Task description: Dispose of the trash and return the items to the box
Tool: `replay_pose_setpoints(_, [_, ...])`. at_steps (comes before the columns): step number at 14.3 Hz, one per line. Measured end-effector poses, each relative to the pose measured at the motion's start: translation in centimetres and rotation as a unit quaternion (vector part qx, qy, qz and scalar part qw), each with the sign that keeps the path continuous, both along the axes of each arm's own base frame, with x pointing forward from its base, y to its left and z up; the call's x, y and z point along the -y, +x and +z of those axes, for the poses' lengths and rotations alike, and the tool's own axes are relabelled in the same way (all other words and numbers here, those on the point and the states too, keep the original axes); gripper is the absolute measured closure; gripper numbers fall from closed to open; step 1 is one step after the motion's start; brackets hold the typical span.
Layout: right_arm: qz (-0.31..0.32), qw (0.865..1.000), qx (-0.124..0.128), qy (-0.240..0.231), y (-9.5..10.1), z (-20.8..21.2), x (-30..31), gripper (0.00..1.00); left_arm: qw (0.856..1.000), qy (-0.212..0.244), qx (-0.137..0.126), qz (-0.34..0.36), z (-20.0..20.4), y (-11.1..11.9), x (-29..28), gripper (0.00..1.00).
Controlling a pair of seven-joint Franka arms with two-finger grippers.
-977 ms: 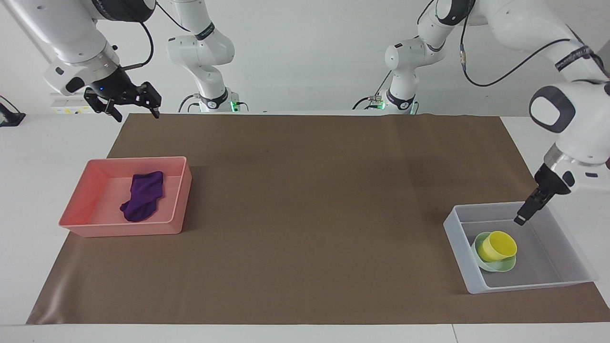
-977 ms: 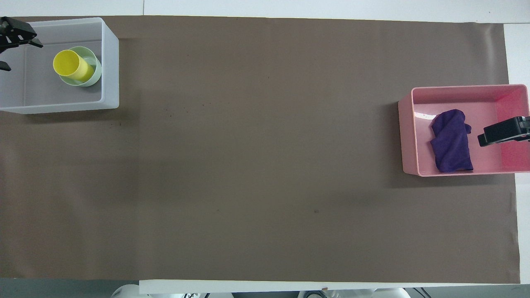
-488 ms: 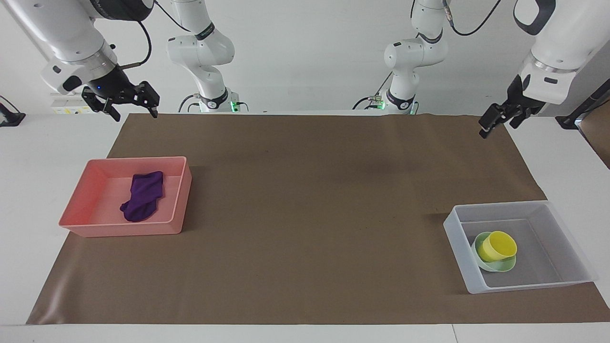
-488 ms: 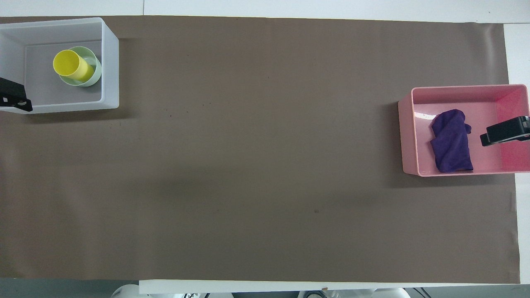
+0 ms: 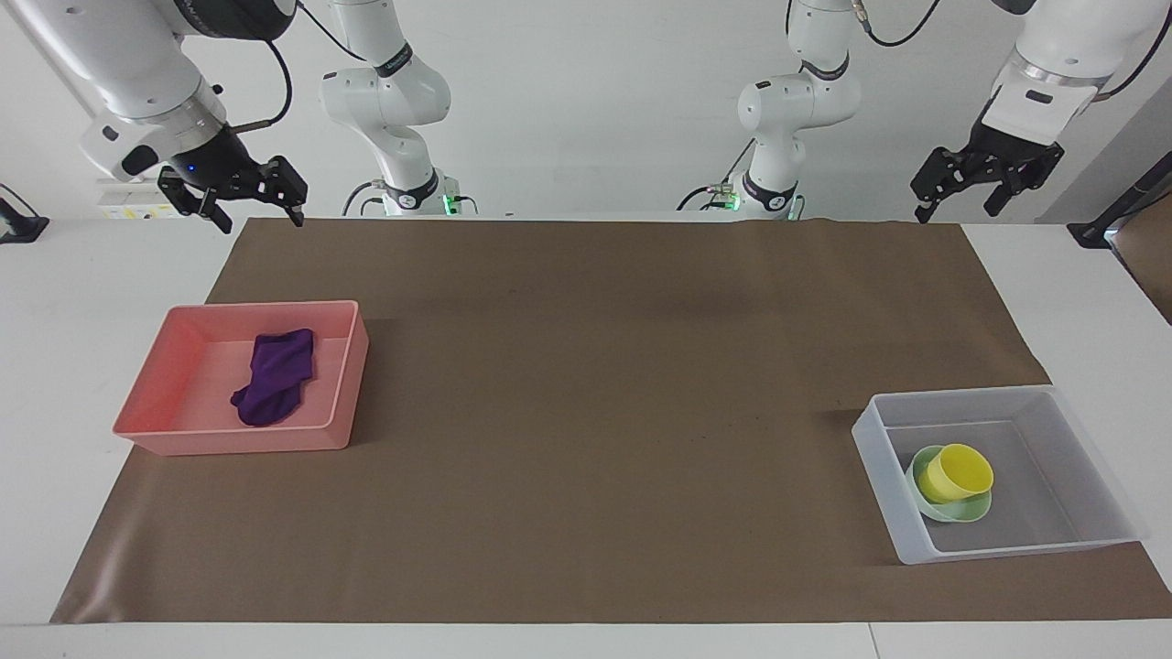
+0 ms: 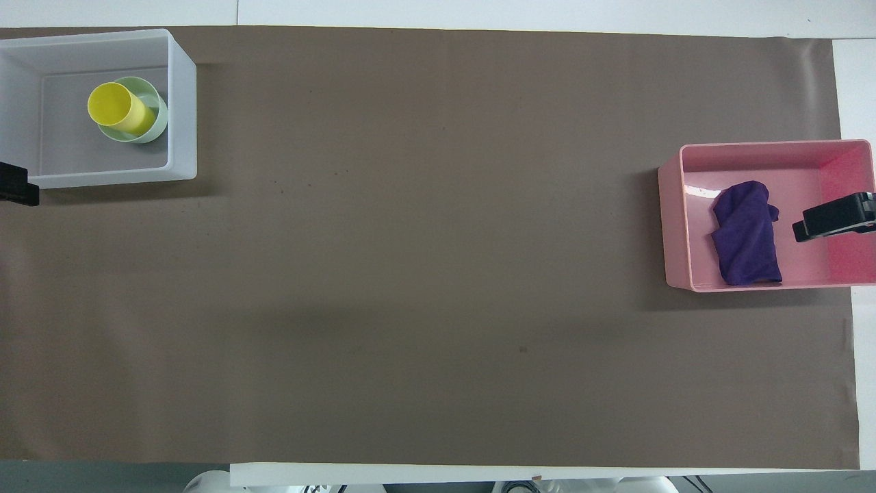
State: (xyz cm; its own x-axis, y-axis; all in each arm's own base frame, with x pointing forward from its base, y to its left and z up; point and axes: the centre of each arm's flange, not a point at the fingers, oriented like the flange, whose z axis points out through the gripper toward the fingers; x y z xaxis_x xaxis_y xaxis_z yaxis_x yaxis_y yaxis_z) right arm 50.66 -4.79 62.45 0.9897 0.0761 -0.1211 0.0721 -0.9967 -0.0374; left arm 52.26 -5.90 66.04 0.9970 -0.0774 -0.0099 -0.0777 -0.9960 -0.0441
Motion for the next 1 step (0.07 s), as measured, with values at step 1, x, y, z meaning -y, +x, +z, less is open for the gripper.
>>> replay_pose_setpoints(1, [0.000, 1.000, 0.000, 0.000, 0.00, 0.00, 0.02, 0.00, 1.000, -0.001, -0.003, -0.006, -0.38, 0.50, 0.40, 0.00])
